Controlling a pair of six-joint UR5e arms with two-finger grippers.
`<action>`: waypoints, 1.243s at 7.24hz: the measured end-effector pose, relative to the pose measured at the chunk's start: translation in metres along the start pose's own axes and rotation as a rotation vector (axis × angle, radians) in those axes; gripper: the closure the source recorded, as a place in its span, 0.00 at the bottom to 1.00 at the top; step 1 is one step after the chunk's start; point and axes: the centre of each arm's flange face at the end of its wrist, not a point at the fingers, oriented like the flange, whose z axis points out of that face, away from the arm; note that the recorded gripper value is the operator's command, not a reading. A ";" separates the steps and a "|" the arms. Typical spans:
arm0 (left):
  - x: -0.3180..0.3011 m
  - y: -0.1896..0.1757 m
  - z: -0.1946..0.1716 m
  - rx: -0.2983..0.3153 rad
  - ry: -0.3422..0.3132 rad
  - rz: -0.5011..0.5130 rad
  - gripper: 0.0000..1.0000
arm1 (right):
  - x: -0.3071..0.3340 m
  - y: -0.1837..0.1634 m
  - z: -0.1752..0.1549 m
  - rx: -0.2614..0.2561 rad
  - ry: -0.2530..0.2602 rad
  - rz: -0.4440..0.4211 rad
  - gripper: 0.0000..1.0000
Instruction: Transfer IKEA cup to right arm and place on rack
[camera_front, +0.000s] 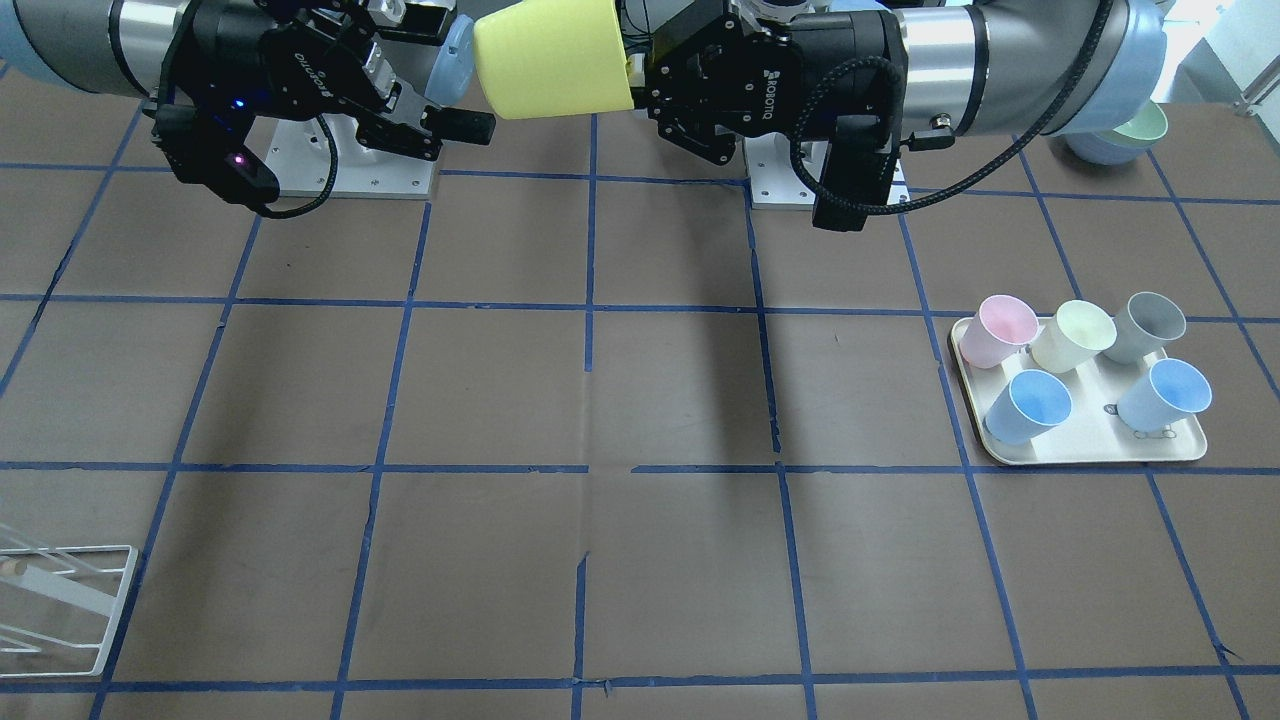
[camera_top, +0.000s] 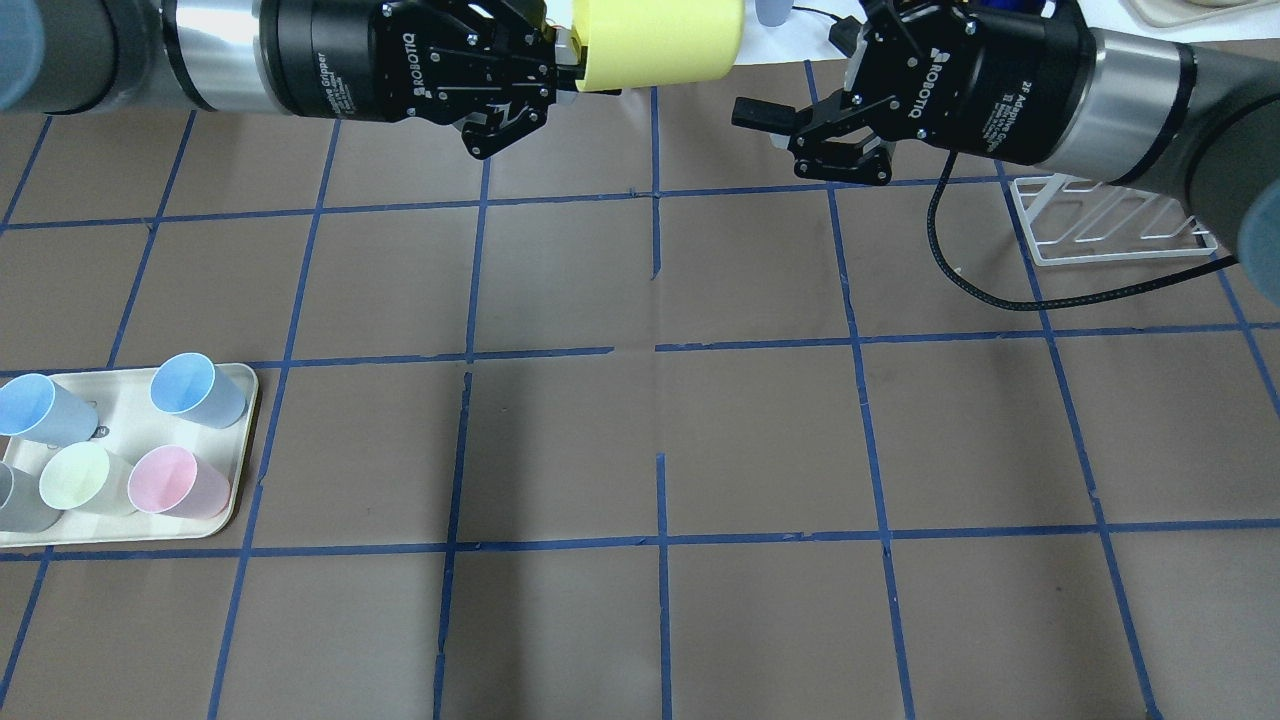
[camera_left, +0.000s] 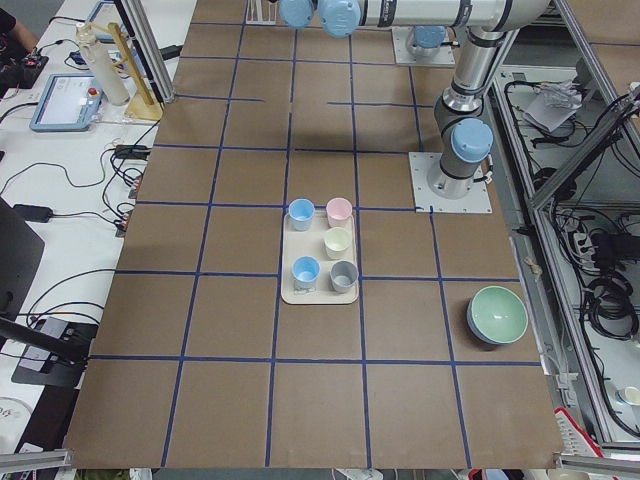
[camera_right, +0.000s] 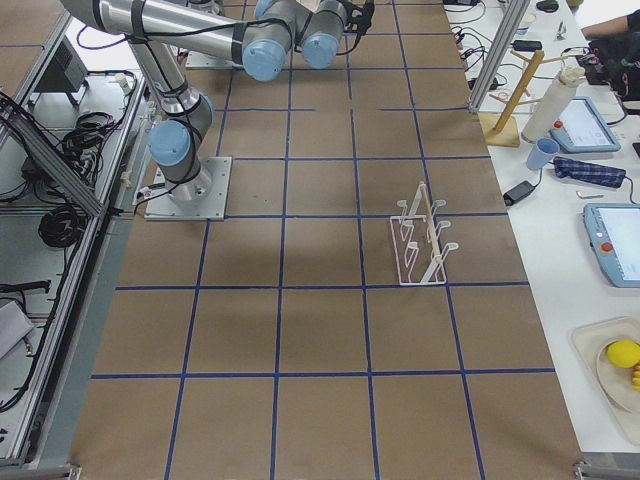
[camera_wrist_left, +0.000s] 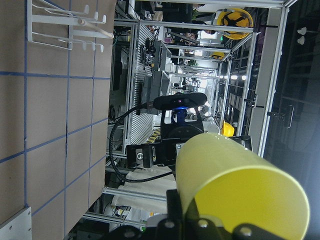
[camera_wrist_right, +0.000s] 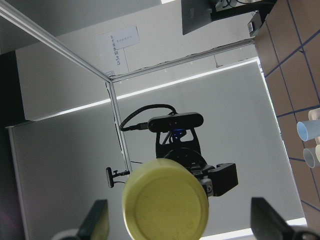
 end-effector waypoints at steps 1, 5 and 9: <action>0.000 0.000 0.001 0.000 0.003 -0.001 1.00 | -0.003 0.001 0.001 -0.001 -0.006 0.016 0.00; -0.002 -0.002 0.002 -0.001 0.005 -0.004 1.00 | -0.004 0.012 0.023 -0.047 -0.021 0.047 0.07; -0.005 -0.004 0.002 -0.002 0.004 -0.007 1.00 | -0.005 0.012 0.025 -0.053 -0.023 0.081 0.51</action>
